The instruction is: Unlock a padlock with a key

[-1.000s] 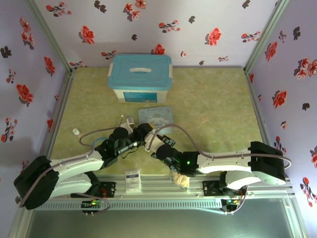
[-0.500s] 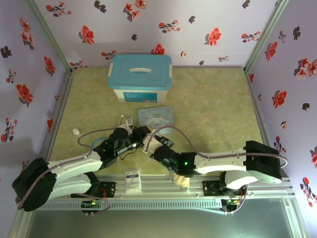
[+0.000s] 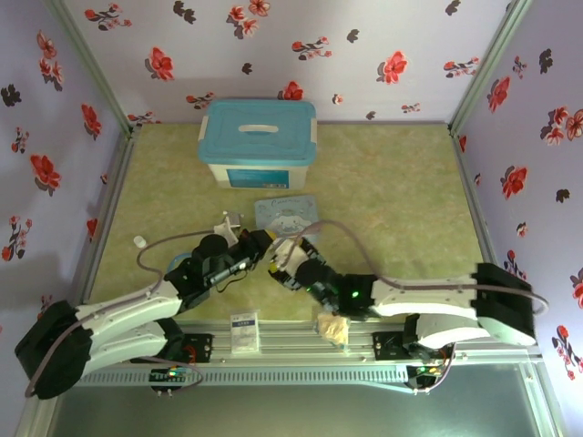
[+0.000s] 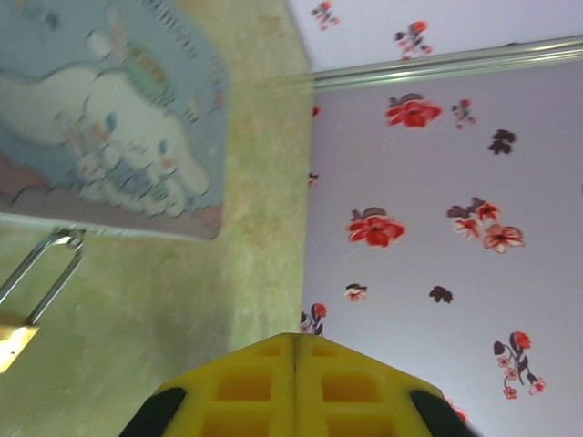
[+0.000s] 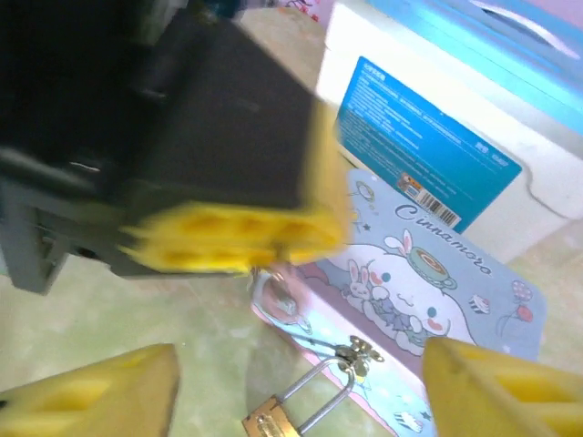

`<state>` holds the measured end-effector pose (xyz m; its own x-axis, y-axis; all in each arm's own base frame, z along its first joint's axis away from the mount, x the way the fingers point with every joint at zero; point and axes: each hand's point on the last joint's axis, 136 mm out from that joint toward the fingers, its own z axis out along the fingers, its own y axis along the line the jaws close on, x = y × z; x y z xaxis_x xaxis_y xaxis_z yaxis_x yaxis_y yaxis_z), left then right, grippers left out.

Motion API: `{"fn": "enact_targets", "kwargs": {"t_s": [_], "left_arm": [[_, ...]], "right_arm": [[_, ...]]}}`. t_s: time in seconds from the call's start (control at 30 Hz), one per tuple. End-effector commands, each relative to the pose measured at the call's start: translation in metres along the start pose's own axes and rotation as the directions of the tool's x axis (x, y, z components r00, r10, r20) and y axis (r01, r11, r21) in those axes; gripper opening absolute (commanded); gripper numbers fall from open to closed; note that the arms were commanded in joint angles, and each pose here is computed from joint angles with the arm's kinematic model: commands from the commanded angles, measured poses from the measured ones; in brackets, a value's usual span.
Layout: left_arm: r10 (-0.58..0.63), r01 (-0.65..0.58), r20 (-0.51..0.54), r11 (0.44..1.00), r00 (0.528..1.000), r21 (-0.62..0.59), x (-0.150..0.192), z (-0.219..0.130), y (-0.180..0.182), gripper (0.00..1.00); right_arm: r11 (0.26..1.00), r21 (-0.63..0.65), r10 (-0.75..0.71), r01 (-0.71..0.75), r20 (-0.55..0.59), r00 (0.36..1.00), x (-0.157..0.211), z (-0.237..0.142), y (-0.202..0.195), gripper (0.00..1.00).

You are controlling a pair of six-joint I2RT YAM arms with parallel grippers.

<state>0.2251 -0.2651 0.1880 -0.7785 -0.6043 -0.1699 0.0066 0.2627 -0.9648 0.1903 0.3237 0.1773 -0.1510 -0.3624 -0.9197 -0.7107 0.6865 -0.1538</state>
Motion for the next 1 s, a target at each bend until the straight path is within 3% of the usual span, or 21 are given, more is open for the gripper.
{"fn": "enact_targets", "kwargs": {"t_s": [0.0,0.07,0.13,0.33,0.43,0.53,0.73,0.87,0.97], "left_arm": [[0.185,-0.186,0.041,0.981,0.982,0.047,-0.014,-0.008,-0.026,0.0],[0.293,-0.296,0.045,0.953,0.955,0.062,-0.016,-0.011,-0.041,0.0],[0.403,-0.405,0.043,0.909,0.914,0.096,-0.015,-0.015,-0.059,0.0],[0.683,-0.669,0.038,0.7,0.729,0.249,0.004,-0.031,-0.116,0.0],[0.772,-0.754,0.08,0.586,0.631,0.296,0.009,-0.042,-0.133,0.0],[0.802,-0.789,0.105,0.54,0.588,0.294,0.008,-0.047,-0.142,0.0],[0.79,-0.779,0.116,0.549,0.602,0.304,0.006,-0.045,-0.148,0.0],[0.774,-0.766,0.131,0.559,0.619,0.319,0.006,-0.045,-0.151,0.0],[0.772,-0.764,0.132,0.561,0.622,0.32,0.005,-0.044,-0.154,0.0]], "right_arm": [[0.818,-0.307,0.51,-0.486,-0.004,0.86,-0.021,-0.014,-0.007,0.8],[0.708,-0.409,0.618,-0.576,-0.036,0.785,-0.034,-0.02,-0.011,0.82],[0.652,-0.469,0.646,-0.595,-0.067,0.76,-0.044,-0.023,-0.01,0.83],[0.418,-0.693,0.76,-0.587,-0.087,0.644,-0.09,-0.036,-0.005,0.82],[0.359,-0.766,0.778,-0.533,-0.07,0.624,-0.104,-0.042,-0.002,0.77],[0.349,-0.787,0.793,-0.509,-0.041,0.607,-0.106,-0.043,-0.004,0.71],[0.395,-0.779,0.784,-0.487,0.01,0.62,-0.102,-0.046,-0.007,0.66],[0.461,-0.743,0.765,-0.485,0.055,0.642,-0.097,-0.051,-0.013,0.66],[0.51,-0.707,0.748,-0.489,0.083,0.659,-0.095,-0.053,-0.018,0.75]]}}
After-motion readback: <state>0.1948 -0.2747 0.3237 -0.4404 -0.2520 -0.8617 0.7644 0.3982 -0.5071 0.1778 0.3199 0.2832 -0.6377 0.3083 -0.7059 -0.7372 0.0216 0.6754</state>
